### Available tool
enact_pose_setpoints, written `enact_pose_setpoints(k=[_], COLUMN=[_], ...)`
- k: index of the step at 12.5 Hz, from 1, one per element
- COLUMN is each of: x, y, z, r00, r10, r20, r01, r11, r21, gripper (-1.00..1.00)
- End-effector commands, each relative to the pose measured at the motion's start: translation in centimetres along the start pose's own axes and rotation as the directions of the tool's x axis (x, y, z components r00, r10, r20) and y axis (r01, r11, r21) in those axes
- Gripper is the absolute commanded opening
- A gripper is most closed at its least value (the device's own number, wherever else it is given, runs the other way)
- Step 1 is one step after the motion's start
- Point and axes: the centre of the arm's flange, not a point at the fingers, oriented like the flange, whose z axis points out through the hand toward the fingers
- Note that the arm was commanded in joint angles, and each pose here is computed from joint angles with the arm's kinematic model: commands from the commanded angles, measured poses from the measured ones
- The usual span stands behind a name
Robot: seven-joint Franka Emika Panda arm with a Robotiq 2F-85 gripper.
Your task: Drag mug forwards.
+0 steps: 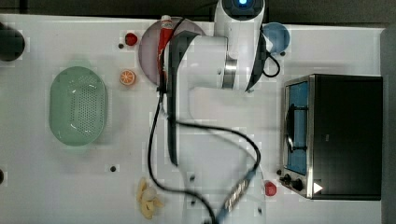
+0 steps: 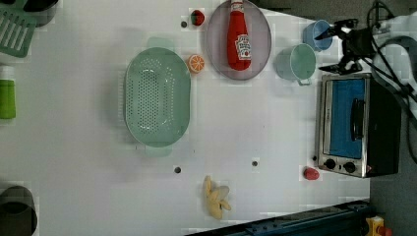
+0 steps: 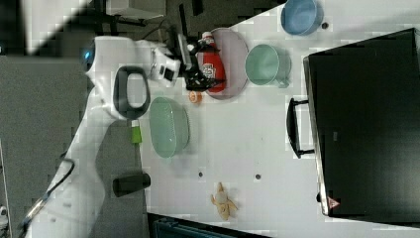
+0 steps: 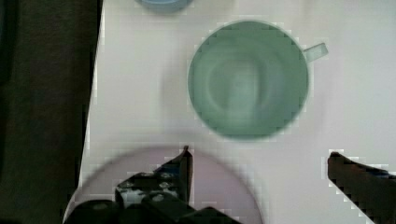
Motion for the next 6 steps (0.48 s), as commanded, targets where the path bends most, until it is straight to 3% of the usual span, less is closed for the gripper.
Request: enact_pose_setpoints(k=[1, 6], x=[-2.6, -4.9], y=[3.7, 9.9], z=[-2.9, -10.6], r00=[0.977, 0.908], r10=[-0.212, -0.419], r20=[0.03, 0.014], r01=[0.212, 0.417], r11=[0.977, 0.905], r21=[0.002, 0.081], gripper=[1.0, 1.0])
